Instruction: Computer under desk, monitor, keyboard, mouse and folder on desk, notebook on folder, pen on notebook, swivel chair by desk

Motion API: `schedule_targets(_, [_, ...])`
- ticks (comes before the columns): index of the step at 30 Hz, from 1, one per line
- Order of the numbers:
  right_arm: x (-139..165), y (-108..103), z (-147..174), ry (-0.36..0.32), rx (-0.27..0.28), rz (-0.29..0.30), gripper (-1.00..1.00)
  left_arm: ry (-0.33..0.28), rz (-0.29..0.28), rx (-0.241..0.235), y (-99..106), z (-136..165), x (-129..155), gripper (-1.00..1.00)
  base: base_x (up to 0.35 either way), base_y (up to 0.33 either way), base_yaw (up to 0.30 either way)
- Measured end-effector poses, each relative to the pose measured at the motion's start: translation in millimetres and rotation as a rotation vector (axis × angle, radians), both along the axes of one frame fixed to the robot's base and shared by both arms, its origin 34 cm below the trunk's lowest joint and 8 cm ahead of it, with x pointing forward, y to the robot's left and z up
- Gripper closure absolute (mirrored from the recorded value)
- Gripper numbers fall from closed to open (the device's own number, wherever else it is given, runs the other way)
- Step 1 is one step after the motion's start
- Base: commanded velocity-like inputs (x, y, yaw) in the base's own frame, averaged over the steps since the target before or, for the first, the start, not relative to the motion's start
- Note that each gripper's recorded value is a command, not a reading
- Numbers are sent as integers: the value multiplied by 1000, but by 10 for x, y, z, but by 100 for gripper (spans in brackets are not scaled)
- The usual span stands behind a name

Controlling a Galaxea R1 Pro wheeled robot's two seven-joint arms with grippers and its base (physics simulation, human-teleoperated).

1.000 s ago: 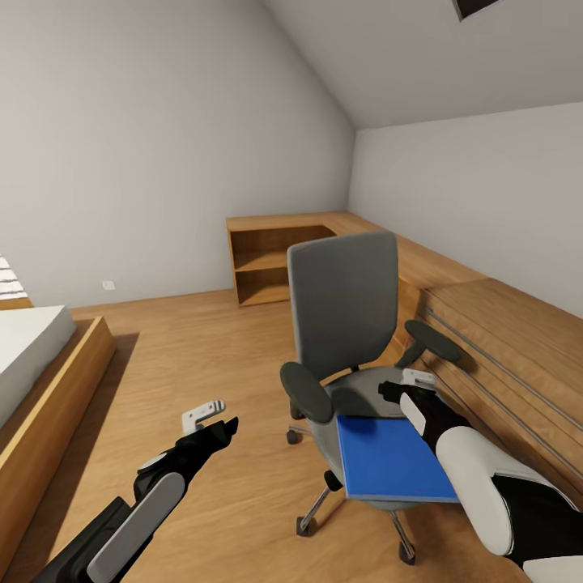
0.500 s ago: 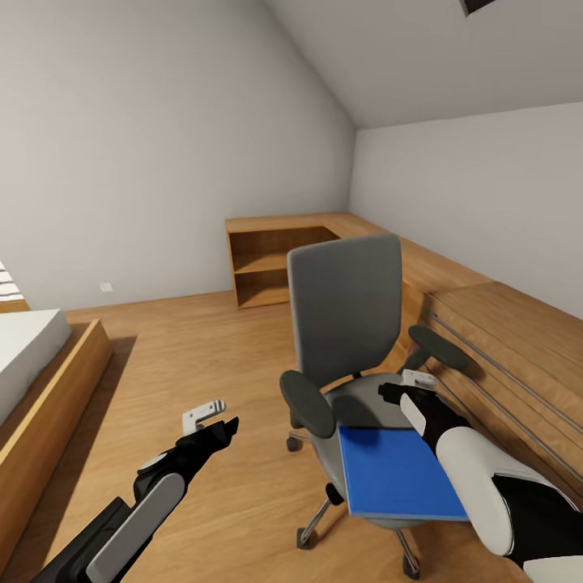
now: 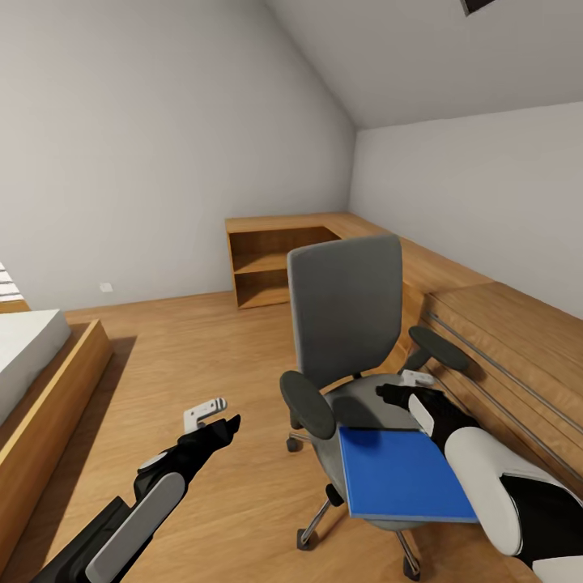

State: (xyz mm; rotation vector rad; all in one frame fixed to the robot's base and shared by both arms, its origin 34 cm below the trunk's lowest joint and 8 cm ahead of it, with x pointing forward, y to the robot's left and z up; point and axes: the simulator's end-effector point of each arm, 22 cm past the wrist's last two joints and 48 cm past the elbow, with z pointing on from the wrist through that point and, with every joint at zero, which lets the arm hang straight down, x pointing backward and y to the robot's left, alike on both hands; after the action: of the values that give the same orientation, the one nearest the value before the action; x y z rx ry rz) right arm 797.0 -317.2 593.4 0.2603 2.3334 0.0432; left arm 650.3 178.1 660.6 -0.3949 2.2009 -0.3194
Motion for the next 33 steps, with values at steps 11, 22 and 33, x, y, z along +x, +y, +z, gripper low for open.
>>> schedule_targets(11, [-89, 28, -231, 35, 30, 31, -100, 0, 1, 0, 2, -186, -33, -100, 0, 0, 0])
schedule_targets(22, [-142, 32, -347, 59, 35, 32, -100, 1, 1, 1, 3, -273, -49, -100, 0, 0, 0])
schedule_targets(33, [-187, 22, -385, 87, 34, 26, -100, 5, 4, 1, 21, -291, -52, -100, 0, 0, 0])
